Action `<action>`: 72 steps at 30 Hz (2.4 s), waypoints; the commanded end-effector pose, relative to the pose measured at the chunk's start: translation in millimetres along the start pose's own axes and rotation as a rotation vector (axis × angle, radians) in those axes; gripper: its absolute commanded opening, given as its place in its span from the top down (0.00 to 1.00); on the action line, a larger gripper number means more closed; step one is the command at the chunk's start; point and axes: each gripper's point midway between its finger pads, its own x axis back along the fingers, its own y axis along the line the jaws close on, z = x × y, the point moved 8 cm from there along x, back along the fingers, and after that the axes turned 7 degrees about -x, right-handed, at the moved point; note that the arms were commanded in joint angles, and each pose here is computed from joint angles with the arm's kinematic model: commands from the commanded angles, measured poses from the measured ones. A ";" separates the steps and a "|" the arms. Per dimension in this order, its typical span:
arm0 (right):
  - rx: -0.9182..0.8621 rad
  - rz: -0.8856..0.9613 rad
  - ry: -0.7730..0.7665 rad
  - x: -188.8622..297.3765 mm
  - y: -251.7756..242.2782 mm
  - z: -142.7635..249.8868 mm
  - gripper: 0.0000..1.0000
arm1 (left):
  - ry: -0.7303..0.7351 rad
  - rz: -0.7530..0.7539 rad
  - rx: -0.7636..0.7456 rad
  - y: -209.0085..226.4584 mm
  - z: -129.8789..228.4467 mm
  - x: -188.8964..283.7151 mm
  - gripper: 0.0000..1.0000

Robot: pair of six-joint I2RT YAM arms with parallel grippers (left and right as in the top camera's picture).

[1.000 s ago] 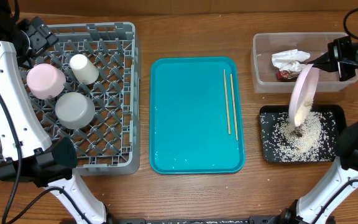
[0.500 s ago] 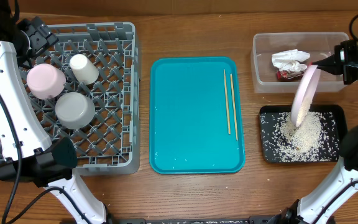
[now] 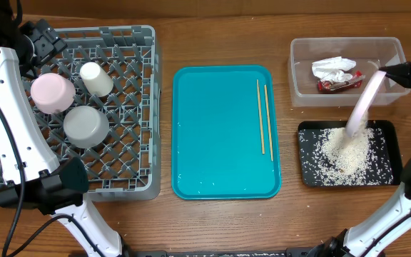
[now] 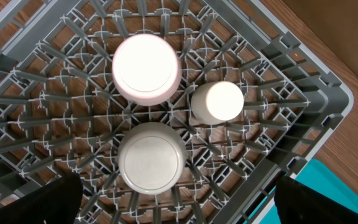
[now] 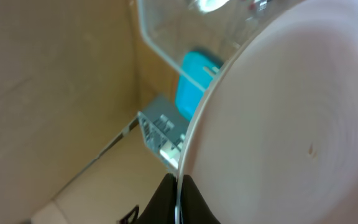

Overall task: Sort waste into correct bins and load items into the dishwasher
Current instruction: 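Tilt the plate with the right gripper to pour rice onto black tray, then hold the plate tilted vertically and shake off remaining rice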

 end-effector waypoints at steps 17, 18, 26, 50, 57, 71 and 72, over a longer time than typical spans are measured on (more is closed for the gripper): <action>0.026 -0.079 0.038 6.6 12.6 20.9 0.96 | -0.027 0.014 0.026 3.1 2.4 14.6 0.00; -0.004 -0.053 0.020 6.6 10.3 19.1 0.96 | -0.027 0.014 0.026 3.1 2.4 14.6 0.00; -0.049 0.069 -0.076 6.8 -1.0 10.5 0.96 | -0.027 0.014 0.026 3.1 2.4 14.6 0.00; -0.090 -0.010 0.138 -24.0 -34.7 5.7 0.96 | -0.027 0.014 0.026 3.1 2.4 14.6 0.00; -0.043 -0.094 0.175 -22.4 -27.2 9.7 0.96 | -0.027 0.014 0.026 3.1 2.4 14.6 0.00; -0.059 -0.166 0.208 -19.0 -20.6 13.4 0.96 | -0.027 0.014 0.026 3.1 2.4 14.6 0.00; -0.060 -0.167 0.206 -18.3 -20.9 12.9 0.96 | -0.027 0.014 0.026 3.1 2.4 14.6 0.00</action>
